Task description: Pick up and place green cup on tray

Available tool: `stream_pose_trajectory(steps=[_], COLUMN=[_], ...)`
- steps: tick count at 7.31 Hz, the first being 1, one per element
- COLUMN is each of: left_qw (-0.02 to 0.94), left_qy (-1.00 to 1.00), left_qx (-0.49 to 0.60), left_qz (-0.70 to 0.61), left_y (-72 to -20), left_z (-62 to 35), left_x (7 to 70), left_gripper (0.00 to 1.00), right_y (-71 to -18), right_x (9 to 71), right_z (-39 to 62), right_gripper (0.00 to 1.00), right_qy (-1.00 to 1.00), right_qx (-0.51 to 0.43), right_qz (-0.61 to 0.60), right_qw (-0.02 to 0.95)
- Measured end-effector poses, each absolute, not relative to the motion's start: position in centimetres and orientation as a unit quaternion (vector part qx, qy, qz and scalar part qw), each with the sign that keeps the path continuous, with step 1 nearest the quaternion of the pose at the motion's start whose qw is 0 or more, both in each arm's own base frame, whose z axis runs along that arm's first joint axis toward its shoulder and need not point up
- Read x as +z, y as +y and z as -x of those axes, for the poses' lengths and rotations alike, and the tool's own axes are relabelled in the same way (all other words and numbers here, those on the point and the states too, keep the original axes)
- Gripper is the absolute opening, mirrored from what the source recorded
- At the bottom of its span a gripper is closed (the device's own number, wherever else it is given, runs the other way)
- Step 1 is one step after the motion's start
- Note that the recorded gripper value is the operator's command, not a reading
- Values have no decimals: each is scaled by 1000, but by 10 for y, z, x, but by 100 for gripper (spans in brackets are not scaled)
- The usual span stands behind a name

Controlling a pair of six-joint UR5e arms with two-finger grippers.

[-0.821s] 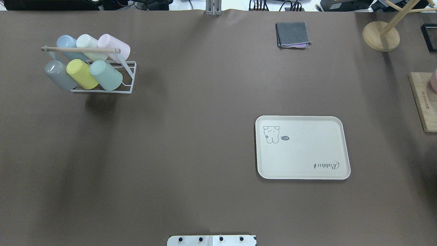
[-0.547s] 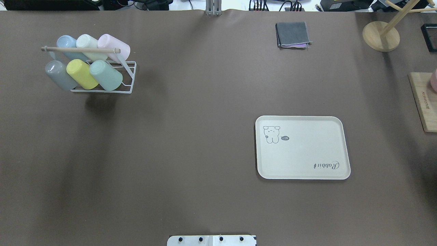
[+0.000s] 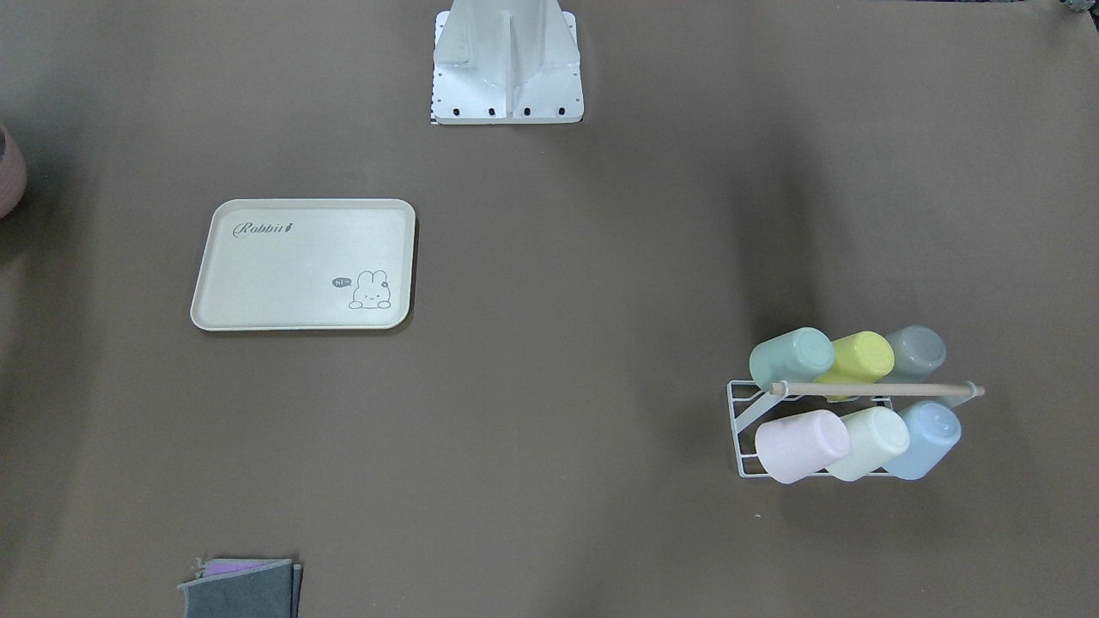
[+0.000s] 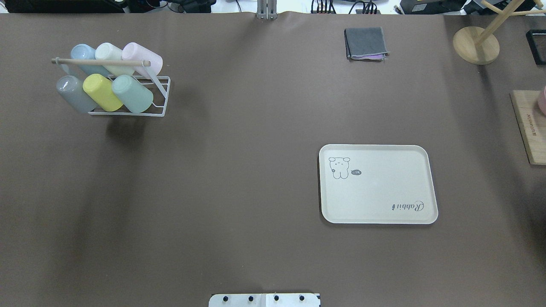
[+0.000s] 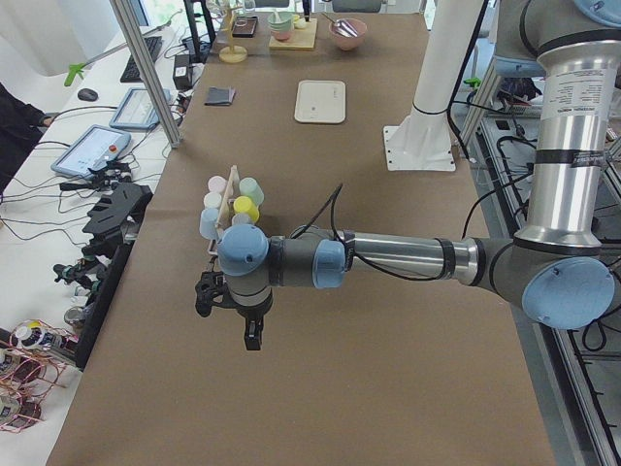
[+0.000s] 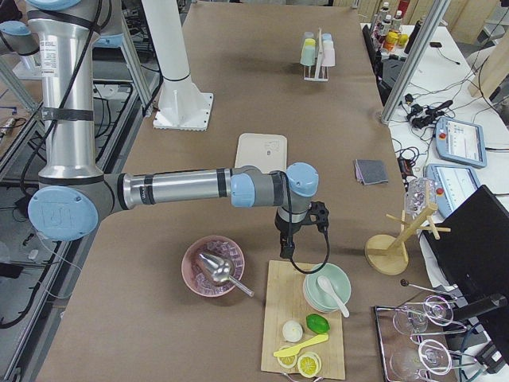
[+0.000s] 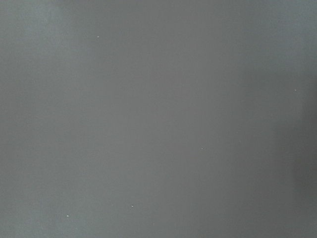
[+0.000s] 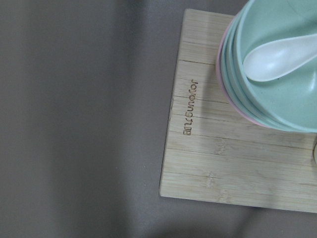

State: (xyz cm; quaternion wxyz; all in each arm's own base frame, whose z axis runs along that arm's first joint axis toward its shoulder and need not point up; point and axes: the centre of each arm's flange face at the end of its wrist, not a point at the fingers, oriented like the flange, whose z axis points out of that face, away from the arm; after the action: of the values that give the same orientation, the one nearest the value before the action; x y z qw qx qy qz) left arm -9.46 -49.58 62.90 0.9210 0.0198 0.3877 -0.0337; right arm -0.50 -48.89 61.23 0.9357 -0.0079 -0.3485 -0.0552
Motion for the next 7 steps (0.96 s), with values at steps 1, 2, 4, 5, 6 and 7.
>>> stream_pose_trajectory(steps=[1, 2, 4, 5, 6, 7], left_qw=[921, 921, 921, 921, 921, 921], left_qy=[388, 388, 388, 388, 388, 388], left_qx=[-33, -33, -33, -32, -32, -32], left_qz=[-20, -20, -21, -21, -22, -23], left_y=[-495, -495, -495, -495, -495, -496], left_z=[95, 94, 94, 94, 94, 94], left_x=[629, 628, 628, 628, 627, 627], left_gripper=[98, 98, 98, 98, 98, 98], right_y=[-490, -491, -492, -492, -491, -490], right_x=[611, 609, 604, 601, 601, 602], right_z=[4, 4, 4, 4, 4, 4], right_gripper=[100, 100, 100, 100, 100, 100], right_qy=[-349, -349, -350, -351, -353, -354], right_qx=[-55, -55, -59, -60, -61, -61], right_qz=[6, 5, -2, -4, -4, -2], right_qw=[936, 936, 935, 934, 934, 933])
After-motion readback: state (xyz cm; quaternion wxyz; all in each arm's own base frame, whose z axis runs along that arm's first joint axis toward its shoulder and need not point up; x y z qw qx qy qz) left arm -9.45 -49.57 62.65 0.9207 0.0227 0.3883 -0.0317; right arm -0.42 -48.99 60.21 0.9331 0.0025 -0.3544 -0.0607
